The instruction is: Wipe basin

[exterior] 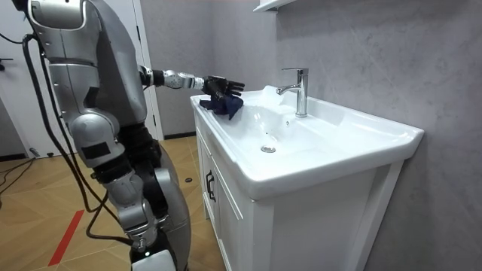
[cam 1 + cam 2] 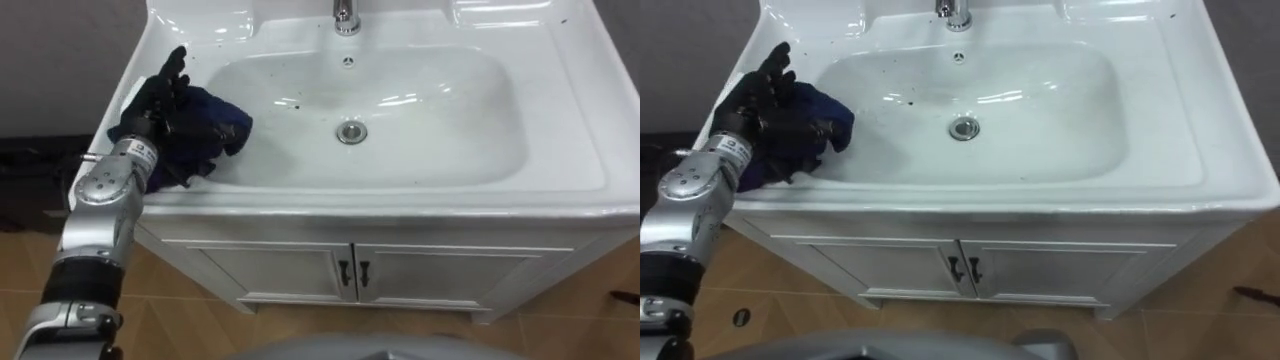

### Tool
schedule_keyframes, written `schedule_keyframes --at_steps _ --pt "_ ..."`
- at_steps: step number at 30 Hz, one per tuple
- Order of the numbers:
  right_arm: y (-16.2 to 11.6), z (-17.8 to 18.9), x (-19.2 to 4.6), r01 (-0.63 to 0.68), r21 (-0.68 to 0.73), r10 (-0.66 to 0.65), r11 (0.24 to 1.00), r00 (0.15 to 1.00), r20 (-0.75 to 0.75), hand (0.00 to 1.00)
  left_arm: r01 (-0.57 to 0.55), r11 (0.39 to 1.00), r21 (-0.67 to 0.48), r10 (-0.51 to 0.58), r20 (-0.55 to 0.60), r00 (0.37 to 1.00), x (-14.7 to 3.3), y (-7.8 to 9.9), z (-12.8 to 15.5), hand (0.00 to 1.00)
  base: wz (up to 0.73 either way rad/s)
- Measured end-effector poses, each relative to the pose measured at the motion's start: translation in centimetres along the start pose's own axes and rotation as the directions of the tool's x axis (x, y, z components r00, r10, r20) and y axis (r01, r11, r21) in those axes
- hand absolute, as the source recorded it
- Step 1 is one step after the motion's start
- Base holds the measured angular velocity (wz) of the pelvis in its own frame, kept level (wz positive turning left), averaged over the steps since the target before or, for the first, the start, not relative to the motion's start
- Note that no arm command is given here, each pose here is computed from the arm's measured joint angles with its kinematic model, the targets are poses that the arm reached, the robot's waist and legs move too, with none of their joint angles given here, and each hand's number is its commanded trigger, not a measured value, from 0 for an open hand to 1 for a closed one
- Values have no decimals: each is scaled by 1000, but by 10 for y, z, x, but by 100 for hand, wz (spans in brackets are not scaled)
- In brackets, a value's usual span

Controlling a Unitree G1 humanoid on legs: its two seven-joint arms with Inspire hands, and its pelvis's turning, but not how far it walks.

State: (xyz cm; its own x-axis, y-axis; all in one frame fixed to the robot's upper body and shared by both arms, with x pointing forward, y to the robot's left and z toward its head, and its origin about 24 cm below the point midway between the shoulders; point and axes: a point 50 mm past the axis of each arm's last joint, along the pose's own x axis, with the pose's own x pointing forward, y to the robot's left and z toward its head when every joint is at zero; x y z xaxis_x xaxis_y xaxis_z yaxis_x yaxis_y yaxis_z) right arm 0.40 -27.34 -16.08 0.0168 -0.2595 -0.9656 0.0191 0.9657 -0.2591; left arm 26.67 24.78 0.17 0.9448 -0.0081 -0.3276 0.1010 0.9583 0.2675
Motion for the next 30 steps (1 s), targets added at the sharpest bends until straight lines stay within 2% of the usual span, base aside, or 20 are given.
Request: schedule_keyframes --at_steps 2,5,10,14,16,18,20,23,24,26,29,30 --pt "0 0 0 -9 3 9 1000 1000 1 0 9 997 76 -9 -5 1000 0 0 1 0 0" --pt "0 2 0 -21 0 21 1000 1000 0 0 31 993 117 -30 -4 1000 0 2 4 0 0" --pt "-3 2 0 -35 -7 35 999 999 -4 0 71 985 155 -71 -4 997 0 11 10 0 0" --pt "-10 4 0 -30 -12 30 999 1000 -6 0 90 981 173 -90 -10 996 0 10 10 0 0" --pt "-12 3 -1 -24 -18 24 1000 1000 -13 0 86 964 250 -81 -30 996 0 11 10 0 0" --pt "-12 2 -1 -22 -21 22 1000 1000 -16 0 74 929 363 -65 -39 997 -1 12 13 0 2" --pt "-15 2 -1 -19 -5 19 1000 1000 -13 0 36 833 551 -23 -31 999 -4 15 23 0 2" --pt "-19 2 -1 -9 27 10 1000 1000 -4 0 -70 724 686 73 24 997 -8 28 37 0 0" --pt "-19 2 -1 -9 28 9 1000 1000 -3 0 -93 705 703 94 37 995 -9 31 40 0 0" --pt "-20 2 -1 -9 38 9 999 1000 1 0 -168 620 766 160 86 983 -12 43 48 0 0" --pt "-22 0 -1 -2 56 2 998 1000 1 0 -233 548 803 212 137 968 -15 51 54 0 5" --pt "-23 -1 -2 0 58 0 998 1000 0 0 -243 542 804 219 144 965 -15 52 54 0 3"
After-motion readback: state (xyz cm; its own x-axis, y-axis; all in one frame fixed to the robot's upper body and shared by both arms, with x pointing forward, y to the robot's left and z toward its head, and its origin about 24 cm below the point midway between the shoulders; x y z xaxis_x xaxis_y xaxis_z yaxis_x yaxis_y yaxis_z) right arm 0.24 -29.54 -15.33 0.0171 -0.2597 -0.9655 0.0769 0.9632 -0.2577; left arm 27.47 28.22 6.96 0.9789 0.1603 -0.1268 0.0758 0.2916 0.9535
